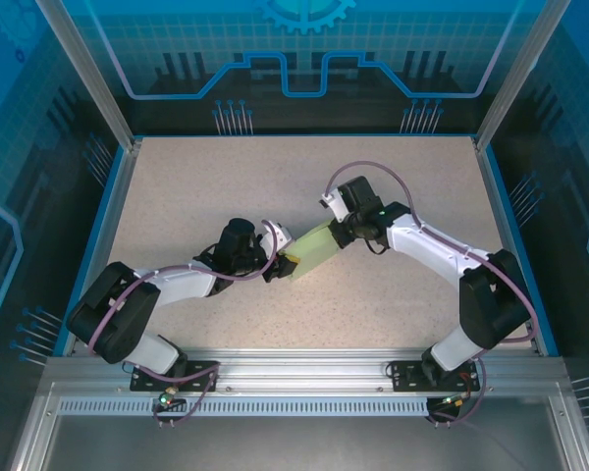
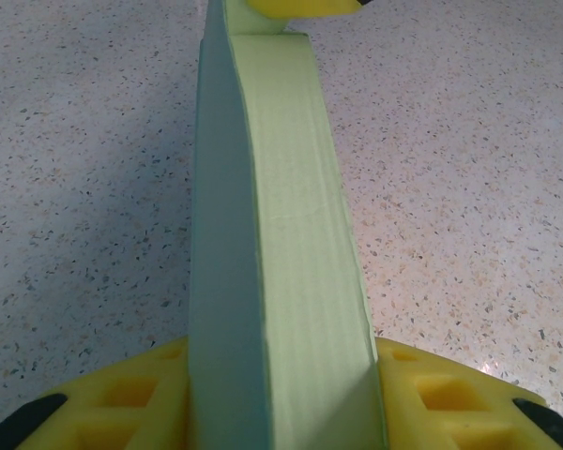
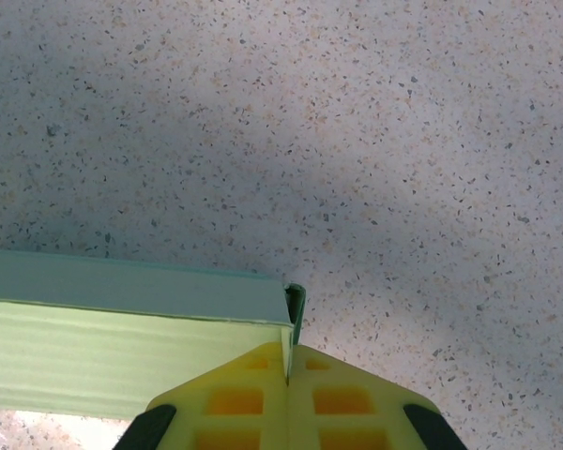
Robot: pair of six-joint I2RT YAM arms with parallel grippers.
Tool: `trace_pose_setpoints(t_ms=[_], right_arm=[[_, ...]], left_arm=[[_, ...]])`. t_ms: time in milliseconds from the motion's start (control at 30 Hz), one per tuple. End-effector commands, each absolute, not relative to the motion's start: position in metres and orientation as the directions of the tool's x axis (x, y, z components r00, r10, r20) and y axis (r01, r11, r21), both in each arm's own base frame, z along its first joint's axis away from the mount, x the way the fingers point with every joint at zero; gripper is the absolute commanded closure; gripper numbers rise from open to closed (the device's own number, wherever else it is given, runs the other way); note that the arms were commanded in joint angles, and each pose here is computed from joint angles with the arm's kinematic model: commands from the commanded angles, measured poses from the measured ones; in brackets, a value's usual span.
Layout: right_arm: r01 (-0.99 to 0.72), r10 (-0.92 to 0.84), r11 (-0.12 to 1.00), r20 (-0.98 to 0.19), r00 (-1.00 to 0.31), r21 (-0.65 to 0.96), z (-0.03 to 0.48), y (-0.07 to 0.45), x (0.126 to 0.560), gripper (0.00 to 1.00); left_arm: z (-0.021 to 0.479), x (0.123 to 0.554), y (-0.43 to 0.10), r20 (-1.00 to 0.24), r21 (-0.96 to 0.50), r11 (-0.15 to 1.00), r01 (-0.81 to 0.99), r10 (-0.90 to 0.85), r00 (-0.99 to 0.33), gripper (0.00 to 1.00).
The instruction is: Fold the paper box
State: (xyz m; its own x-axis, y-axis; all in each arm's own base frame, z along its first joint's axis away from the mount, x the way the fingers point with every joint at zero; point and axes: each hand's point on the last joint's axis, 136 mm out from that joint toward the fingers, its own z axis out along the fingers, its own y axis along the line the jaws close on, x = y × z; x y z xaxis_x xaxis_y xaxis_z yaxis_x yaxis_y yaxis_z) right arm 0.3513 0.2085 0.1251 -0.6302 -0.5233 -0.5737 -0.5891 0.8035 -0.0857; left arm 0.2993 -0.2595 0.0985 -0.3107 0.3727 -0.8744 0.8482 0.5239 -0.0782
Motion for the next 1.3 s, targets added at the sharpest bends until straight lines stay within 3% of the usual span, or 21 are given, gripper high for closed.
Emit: trace_pose_setpoints(t_ms=[0, 367, 633, 833, 1067, 1267], right_arm=[[-0.619, -0.585, 0.778, -0.483, -0.651, -0.108, 0.101, 0.196, 0.329, 0.98], [-0.575, -0.533, 0.812, -0.530, -0.659, -0.101, 0.101, 0.199, 0.321, 0.98], [-0.518, -0.486, 0.848, -0.552, -0.678, -0.112, 0.113, 0.204, 0.324, 0.99], [-0.493, -0.472, 0.862, -0.541, -0.696, -0.118, 0.114, 0.208, 0.320, 0.99], [-0.477, -0.463, 0.870, -0.542, -0.701, -0.127, 0.116, 0.209, 0.319, 0.99], [-0.479, -0.463, 0.869, -0.549, -0.696, -0.125, 0.119, 0.211, 0.320, 0.99]], left_arm=[[0.103, 0.306, -0.261, -0.885, -0.049, 0.532, 0.846, 0.369, -0.283, 0.72], [0.109, 0.309, -0.261, -0.890, -0.055, 0.543, 0.838, 0.353, -0.287, 0.63], [0.124, 0.311, -0.259, -0.895, -0.080, 0.574, 0.815, 0.318, -0.312, 0.38], [0.142, 0.305, -0.250, -0.896, -0.127, 0.615, 0.778, 0.265, -0.356, 0.29], [0.151, 0.285, -0.222, -0.841, -0.231, 0.734, 0.639, 0.180, -0.511, 0.28], [0.143, 0.266, -0.210, -0.771, -0.235, 0.778, 0.583, 0.217, -0.599, 0.40]])
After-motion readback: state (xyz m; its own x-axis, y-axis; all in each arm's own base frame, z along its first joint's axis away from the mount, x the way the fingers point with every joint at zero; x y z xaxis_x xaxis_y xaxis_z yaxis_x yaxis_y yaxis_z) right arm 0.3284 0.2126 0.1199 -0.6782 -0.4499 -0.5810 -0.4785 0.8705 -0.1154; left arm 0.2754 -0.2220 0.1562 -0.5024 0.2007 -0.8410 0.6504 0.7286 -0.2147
